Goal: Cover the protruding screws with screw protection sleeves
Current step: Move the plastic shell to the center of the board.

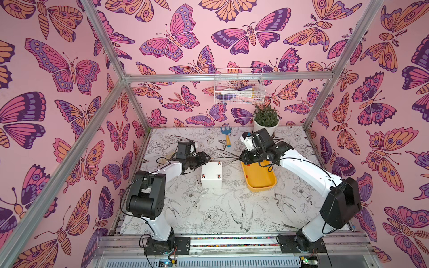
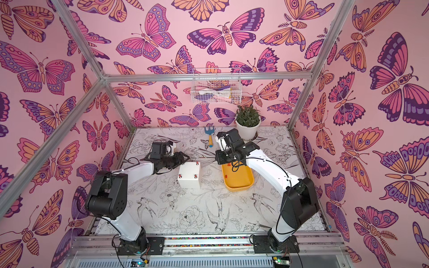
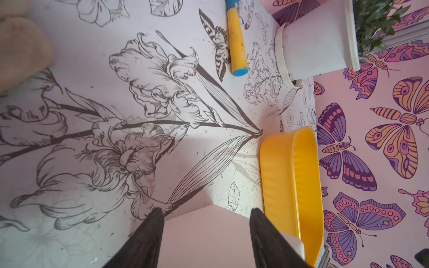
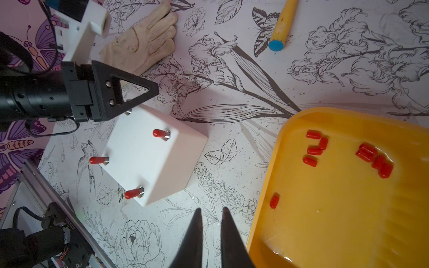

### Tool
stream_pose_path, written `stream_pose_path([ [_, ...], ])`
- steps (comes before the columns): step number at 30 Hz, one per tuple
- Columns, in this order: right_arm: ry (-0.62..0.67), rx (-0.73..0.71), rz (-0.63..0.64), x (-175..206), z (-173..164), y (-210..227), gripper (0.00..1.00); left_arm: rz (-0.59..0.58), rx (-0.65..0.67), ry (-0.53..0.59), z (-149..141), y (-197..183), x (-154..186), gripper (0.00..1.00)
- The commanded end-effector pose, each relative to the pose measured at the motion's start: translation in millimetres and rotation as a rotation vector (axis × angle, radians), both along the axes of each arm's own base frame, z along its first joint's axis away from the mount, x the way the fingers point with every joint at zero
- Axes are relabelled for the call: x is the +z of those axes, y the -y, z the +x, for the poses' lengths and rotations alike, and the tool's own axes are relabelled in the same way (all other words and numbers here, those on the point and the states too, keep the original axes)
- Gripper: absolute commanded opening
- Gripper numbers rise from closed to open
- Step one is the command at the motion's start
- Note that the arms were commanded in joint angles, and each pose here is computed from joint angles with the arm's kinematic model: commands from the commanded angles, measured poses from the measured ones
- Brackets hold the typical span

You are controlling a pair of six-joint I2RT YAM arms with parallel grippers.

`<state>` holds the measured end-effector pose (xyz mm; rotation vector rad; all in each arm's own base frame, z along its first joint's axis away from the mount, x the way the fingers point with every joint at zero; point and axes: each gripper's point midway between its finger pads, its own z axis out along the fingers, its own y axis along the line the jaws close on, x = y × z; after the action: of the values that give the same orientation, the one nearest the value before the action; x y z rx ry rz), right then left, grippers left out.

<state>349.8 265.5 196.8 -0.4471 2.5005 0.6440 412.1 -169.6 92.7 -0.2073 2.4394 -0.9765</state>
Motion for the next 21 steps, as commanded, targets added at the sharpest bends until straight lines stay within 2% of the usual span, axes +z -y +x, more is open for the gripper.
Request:
stream_pose_path([
  [1, 0.018, -0.005, 0.004, 7, -2, 5, 0.18, 0.019, -0.005, -0.030, -14, 1, -7, 0.60],
  [18, 0.023, -0.009, 0.004, 7, -4, 7, 0.18, 0.023, -0.030, -0.038, -45, 24, -3, 0.59],
  [21, 0.055, -0.011, 0.020, 21, -6, 9, 0.18, 0.026, -0.018, -0.044, -52, 24, -3, 0.59],
])
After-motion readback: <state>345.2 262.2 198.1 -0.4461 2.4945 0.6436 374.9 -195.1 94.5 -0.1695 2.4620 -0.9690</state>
